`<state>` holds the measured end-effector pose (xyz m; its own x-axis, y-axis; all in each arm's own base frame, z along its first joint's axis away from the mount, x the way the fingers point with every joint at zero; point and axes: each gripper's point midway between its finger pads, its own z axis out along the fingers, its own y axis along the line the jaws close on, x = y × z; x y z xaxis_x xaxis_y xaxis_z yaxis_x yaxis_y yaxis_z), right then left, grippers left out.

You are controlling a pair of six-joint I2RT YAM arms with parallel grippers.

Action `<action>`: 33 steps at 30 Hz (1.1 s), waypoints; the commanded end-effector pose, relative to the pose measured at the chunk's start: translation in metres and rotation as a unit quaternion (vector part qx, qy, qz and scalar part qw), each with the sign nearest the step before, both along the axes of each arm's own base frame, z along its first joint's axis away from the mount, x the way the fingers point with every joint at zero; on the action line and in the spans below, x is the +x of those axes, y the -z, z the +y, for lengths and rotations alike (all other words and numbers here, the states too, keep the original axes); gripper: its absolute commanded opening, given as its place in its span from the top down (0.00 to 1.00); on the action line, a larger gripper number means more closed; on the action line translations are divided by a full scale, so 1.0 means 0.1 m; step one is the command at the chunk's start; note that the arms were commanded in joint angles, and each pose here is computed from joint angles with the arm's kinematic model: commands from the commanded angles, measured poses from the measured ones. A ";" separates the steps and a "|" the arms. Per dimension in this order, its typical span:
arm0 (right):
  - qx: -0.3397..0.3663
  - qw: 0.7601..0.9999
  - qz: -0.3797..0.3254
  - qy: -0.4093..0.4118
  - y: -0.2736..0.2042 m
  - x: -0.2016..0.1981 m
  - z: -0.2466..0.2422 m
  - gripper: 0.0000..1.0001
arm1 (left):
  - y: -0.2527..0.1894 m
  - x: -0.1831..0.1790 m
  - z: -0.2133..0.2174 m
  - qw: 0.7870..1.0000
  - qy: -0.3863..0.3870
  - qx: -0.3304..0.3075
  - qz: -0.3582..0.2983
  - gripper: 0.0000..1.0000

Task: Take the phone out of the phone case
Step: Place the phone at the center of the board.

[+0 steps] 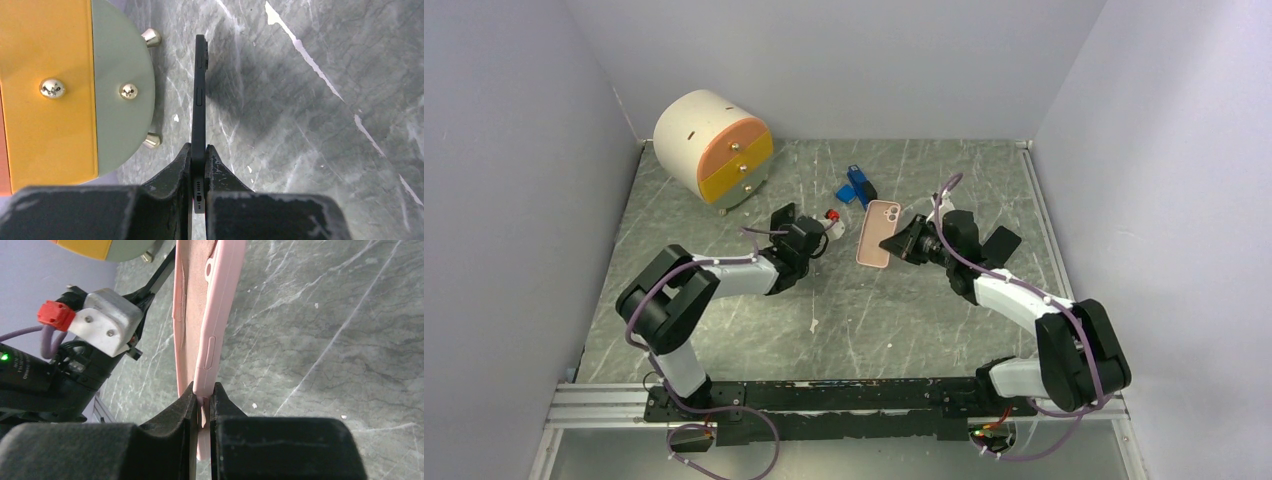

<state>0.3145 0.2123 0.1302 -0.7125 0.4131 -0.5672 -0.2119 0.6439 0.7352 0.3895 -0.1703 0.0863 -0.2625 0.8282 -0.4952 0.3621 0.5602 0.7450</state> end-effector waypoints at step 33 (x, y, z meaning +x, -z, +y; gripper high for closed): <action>0.035 0.998 -0.014 -0.049 -0.03 -0.04 0.15 1.00 | 0.32 -0.15 0.27 0.995 -0.071 0.056 0.038 0.45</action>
